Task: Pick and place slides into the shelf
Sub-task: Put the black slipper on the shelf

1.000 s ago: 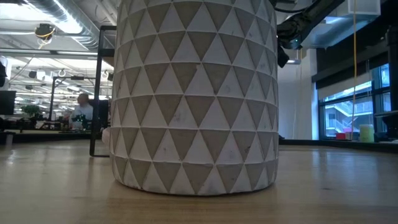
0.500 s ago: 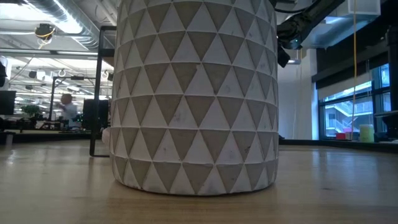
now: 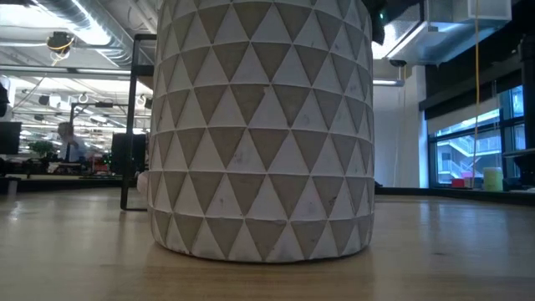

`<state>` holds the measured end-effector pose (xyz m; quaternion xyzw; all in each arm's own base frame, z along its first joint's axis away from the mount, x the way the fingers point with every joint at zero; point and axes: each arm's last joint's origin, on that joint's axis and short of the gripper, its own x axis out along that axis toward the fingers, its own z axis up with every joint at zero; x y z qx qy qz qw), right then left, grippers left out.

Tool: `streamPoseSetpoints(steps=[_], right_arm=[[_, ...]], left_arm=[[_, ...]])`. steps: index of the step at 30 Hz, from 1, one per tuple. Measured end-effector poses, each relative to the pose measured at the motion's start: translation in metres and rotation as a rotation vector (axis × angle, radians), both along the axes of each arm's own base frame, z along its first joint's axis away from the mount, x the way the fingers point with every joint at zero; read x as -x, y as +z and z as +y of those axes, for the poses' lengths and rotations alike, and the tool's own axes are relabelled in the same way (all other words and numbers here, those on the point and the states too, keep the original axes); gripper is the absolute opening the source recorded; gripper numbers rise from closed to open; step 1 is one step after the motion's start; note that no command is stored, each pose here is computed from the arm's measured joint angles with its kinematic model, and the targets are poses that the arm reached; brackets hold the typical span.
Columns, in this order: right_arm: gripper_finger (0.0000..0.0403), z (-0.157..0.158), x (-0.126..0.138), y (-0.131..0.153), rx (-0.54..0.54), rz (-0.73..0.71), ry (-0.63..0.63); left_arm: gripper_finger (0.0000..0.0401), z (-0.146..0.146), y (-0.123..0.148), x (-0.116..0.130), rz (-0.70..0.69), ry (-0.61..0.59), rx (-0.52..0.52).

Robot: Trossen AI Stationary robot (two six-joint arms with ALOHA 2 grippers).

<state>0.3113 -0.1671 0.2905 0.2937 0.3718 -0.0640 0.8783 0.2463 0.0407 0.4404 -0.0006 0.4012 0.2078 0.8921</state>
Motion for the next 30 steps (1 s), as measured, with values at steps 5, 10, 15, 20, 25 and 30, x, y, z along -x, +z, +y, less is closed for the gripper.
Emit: streamPoseSetpoints(steps=[5,10,15,20,25,30], right_arm=[[0.0213,-0.002,0.012,0.033,0.125,0.199,-0.166],[0.0213,0.007,0.027,0.058,0.083,0.283,-0.27],[0.0213,0.032,0.049,0.075,0.057,0.232,-0.31],[0.0213,0.058,0.076,0.073,0.056,0.139,-0.412],[0.0214,0.079,0.086,0.044,-0.046,-0.028,-0.487],[0.0214,0.095,0.079,0.002,-0.171,-0.154,-0.509]], left_arm=[[0.0045,0.0,-0.001,0.001,0.02,0.008,-0.005],[0.0045,0.0,-0.001,0.001,0.02,0.005,-0.008],[0.0045,0.001,-0.007,0.005,0.027,-0.026,-0.038],[0.0045,0.005,-0.012,0.035,-0.107,0.009,-0.054],[0.0045,0.003,-0.023,0.073,-0.289,0.039,-0.083],[0.0045,-0.002,-0.045,0.1,-0.426,0.045,-0.104]])
